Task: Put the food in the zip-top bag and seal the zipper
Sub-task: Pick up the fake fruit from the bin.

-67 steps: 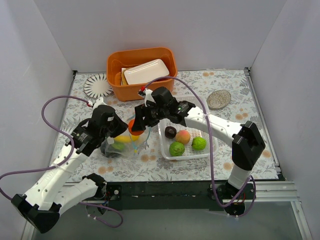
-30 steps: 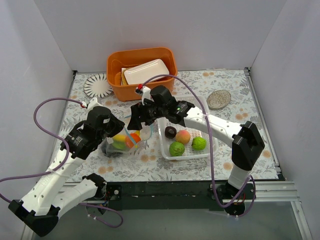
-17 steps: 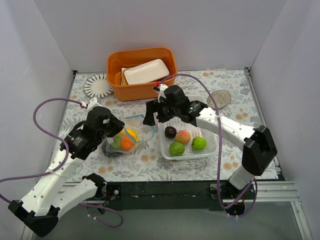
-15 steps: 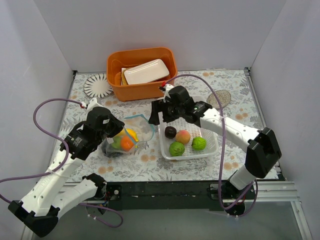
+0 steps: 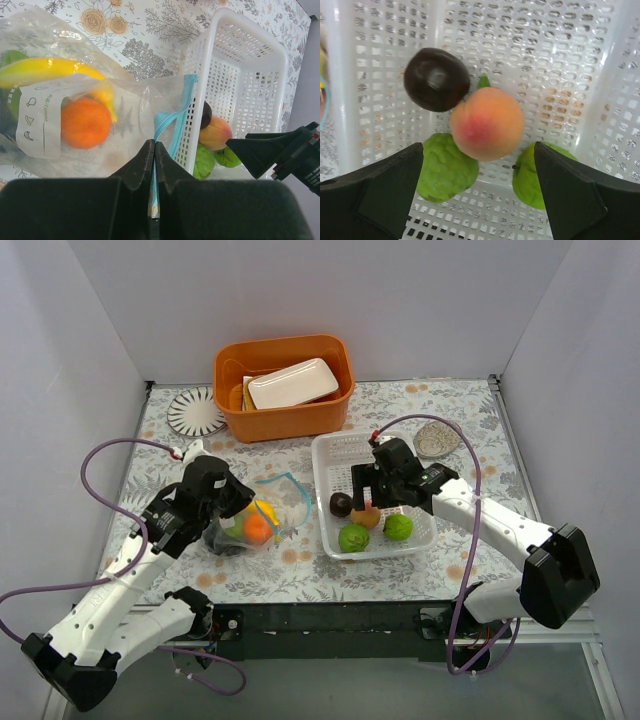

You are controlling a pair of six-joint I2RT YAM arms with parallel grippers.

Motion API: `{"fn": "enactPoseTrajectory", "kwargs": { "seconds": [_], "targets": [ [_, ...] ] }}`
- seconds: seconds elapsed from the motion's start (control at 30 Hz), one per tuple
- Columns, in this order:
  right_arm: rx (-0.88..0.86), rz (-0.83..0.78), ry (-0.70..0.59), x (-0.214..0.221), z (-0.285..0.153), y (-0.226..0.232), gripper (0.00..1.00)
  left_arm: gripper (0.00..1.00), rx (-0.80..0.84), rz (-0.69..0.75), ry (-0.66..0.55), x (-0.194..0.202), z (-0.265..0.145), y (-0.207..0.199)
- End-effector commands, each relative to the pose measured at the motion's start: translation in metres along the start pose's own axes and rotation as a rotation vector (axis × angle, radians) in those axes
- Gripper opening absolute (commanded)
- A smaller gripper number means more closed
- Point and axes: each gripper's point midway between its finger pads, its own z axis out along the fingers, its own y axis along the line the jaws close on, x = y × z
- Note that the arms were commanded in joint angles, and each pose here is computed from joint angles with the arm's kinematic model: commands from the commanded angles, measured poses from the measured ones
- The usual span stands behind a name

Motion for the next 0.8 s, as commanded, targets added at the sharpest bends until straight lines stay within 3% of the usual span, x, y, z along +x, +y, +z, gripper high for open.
{"fn": "enactPoseTrajectory", "kwargs": {
  "seconds": [0.0, 0.27, 0.53, 0.57, 0.7, 0.77],
  "targets": [
    [0.083, 0.019, 0.051, 0.017, 0.002, -0.022, 0.98, 0.0, 0.036, 0.005, 0.008, 0.003, -0.001, -0.004],
    [0.034, 0.006, 0.061, 0.024, 0.014, -0.017, 0.98, 0.0, 0.048, 0.034, 0.02, 0.004, -0.004, -0.006],
    [0.077, -0.03, 0.163, 0.038, 0.04, -0.025, 0.97, 0.0, 0.048, 0.027, 0.015, 0.003, -0.004, -0.006],
    [0.08, -0.035, 0.167, 0.039, 0.042, -0.025, 0.94, 0.0, 0.05, 0.025, 0.013, 0.002, -0.004, -0.007],
    [0.048, -0.073, 0.122, 0.024, 0.043, -0.02, 0.6, 0.0, 0.036, 0.028, 0.019, 0.004, -0.004, -0.003],
    [0.071, -0.085, 0.104, 0.014, 0.041, -0.024, 0.58, 0.0, 0.035, 0.027, 0.012, 0.002, -0.005, -0.004]
  ]
}}
